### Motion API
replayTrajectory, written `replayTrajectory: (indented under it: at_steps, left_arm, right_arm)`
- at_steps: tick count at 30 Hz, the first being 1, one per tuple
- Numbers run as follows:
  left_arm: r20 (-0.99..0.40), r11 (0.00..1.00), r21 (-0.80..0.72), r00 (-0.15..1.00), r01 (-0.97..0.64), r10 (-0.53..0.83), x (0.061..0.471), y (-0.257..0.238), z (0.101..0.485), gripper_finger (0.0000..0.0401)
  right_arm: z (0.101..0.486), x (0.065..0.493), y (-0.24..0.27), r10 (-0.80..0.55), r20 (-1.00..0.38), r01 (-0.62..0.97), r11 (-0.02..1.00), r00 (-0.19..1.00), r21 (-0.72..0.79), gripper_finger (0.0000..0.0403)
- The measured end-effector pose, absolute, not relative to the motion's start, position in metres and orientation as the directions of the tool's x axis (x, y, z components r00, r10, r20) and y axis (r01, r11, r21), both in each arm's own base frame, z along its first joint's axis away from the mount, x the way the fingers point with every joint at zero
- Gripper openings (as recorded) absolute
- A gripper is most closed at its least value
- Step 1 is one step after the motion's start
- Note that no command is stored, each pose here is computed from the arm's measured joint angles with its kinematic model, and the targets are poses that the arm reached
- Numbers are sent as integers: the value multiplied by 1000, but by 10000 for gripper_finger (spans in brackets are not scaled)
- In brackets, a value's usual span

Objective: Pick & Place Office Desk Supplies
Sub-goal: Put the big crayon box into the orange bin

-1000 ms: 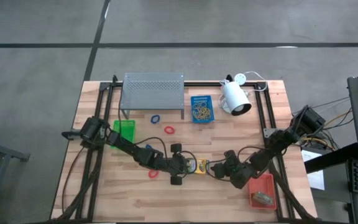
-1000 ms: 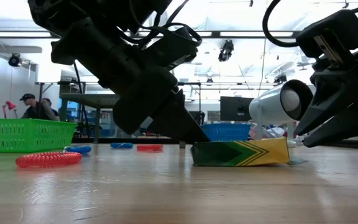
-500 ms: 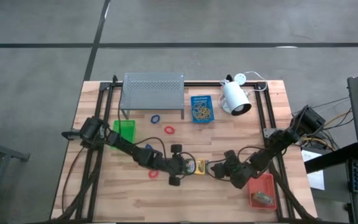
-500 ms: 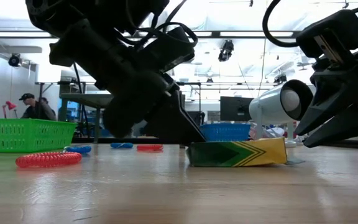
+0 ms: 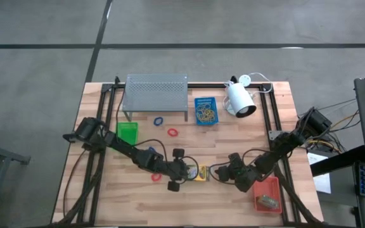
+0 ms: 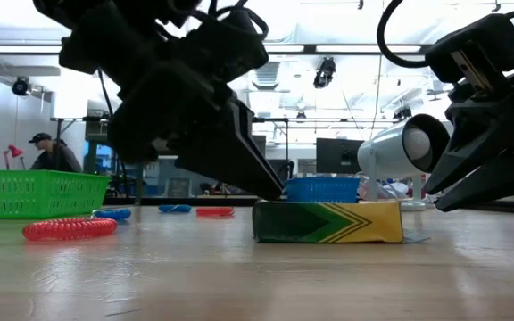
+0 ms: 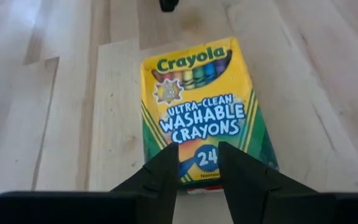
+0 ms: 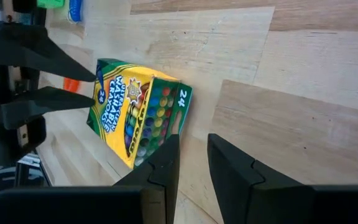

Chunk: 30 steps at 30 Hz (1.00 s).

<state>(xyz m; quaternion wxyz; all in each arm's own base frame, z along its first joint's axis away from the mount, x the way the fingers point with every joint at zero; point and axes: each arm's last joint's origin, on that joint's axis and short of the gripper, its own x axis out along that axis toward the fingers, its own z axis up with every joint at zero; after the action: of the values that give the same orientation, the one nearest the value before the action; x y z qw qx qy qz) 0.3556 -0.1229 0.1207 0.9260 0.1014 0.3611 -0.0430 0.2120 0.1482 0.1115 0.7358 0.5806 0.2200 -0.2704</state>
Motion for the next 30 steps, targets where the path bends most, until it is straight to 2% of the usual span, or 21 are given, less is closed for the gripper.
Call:
replayTrajectory:
  at_steps: [30]
  left_arm:
    - [-685, 977, 153, 729, 150, -5, 340, -124, 108, 117]
  right_arm:
    - [112, 213, 148, -136, -635, 649, 174, 760, 740, 82]
